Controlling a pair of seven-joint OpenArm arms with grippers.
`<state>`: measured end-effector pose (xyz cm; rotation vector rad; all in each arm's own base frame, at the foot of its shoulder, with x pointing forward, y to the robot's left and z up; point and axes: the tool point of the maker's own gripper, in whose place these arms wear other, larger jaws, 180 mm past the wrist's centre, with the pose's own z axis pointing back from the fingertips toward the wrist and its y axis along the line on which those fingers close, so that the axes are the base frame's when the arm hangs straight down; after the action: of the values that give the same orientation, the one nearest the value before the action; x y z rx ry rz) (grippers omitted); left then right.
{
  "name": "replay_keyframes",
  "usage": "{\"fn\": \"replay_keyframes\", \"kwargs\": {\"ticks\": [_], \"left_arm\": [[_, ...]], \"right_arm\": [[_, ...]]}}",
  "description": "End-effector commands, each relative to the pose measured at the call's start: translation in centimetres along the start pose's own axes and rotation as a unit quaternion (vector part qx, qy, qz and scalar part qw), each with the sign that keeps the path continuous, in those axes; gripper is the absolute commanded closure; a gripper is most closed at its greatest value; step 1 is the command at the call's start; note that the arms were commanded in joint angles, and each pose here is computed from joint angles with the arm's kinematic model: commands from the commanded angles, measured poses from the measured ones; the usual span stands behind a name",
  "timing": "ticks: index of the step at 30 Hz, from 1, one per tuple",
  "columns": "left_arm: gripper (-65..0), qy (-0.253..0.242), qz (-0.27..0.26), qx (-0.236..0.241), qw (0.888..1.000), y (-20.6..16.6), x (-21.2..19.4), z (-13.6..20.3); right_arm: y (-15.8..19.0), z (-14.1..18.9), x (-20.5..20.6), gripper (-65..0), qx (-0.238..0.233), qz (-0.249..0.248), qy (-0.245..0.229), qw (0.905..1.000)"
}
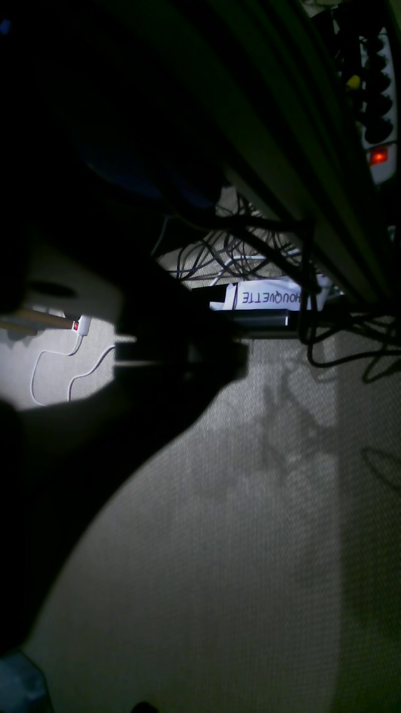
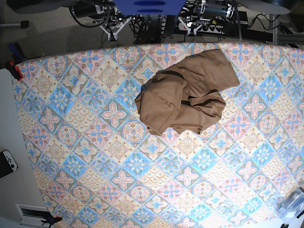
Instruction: Layout the t-shirt on the table in an organized manner, then fold the t-shirt properly
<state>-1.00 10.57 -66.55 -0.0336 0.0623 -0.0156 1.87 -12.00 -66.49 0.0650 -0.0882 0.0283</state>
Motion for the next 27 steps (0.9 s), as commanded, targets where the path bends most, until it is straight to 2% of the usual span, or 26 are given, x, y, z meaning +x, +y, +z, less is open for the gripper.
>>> {"fn": "replay_keyframes", "kwargs": {"ticks": [1,27], "left_arm": [[0.0,0.002,-0.002,-0.001,1.000,-0.13,0.06,0.01],[-0.3,0.003,-0.002,-0.001,1.000,-0.13,-0.14,0.00]], "right_arm": [[0.00,-0.01,0.46,-0.3,0.001,-0.001,-0.007,1.0000],[-0.09,0.00,0.35,-0.3,0.001,0.002,-0.006,1.0000]]}}
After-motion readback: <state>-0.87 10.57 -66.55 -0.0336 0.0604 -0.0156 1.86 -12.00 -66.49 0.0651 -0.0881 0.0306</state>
